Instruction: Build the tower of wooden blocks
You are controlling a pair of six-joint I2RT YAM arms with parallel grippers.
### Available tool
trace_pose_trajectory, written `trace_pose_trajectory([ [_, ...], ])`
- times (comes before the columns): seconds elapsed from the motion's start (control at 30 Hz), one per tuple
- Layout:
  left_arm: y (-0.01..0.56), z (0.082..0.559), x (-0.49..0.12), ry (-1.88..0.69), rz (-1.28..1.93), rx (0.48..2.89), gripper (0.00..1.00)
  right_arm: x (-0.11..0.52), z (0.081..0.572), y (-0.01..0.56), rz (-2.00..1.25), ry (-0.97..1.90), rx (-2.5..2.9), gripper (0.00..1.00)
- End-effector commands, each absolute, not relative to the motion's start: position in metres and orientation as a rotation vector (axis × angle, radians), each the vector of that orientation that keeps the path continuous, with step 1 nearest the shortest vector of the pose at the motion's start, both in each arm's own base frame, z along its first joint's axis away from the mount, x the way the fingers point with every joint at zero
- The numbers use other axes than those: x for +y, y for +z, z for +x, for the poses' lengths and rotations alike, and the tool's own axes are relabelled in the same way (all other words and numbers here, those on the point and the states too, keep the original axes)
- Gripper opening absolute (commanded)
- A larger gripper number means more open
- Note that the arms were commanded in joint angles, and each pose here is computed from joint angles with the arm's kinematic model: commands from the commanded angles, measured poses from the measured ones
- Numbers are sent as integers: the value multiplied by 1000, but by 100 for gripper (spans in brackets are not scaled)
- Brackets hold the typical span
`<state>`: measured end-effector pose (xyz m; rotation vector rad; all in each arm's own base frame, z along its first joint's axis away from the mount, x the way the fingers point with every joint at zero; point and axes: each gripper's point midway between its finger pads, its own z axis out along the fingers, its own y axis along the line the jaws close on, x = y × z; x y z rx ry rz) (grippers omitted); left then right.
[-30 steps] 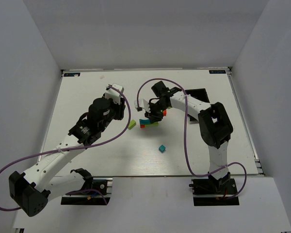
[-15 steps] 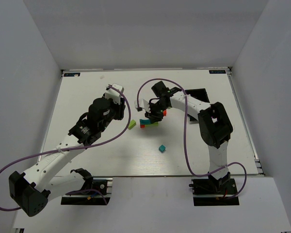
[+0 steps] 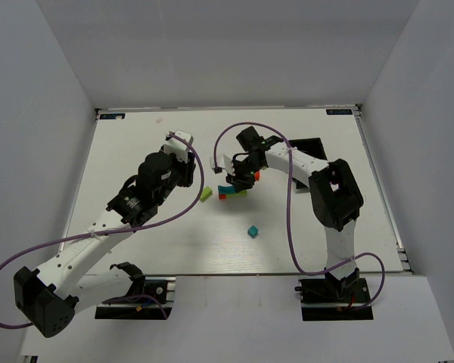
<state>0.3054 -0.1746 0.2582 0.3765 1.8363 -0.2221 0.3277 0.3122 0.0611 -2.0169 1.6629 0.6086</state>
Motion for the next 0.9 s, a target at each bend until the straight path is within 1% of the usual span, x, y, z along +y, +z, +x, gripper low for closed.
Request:
trace_pose_trajectory([
  [0.0, 264, 305, -171, -221, 360, 1813, 52, 313, 325, 55, -2028, 626, 1665, 10],
  [0.23, 264, 305, -171, -221, 360, 1813, 52, 313, 324, 54, -2032, 627, 1668, 14],
  [0.5, 264, 305, -171, -221, 360, 1813, 52, 313, 324, 53, -2032, 623, 1670, 23],
  [0.87, 264, 305, -171, -221, 360, 1813, 52, 311, 324, 51, -2034, 621, 1678, 31],
])
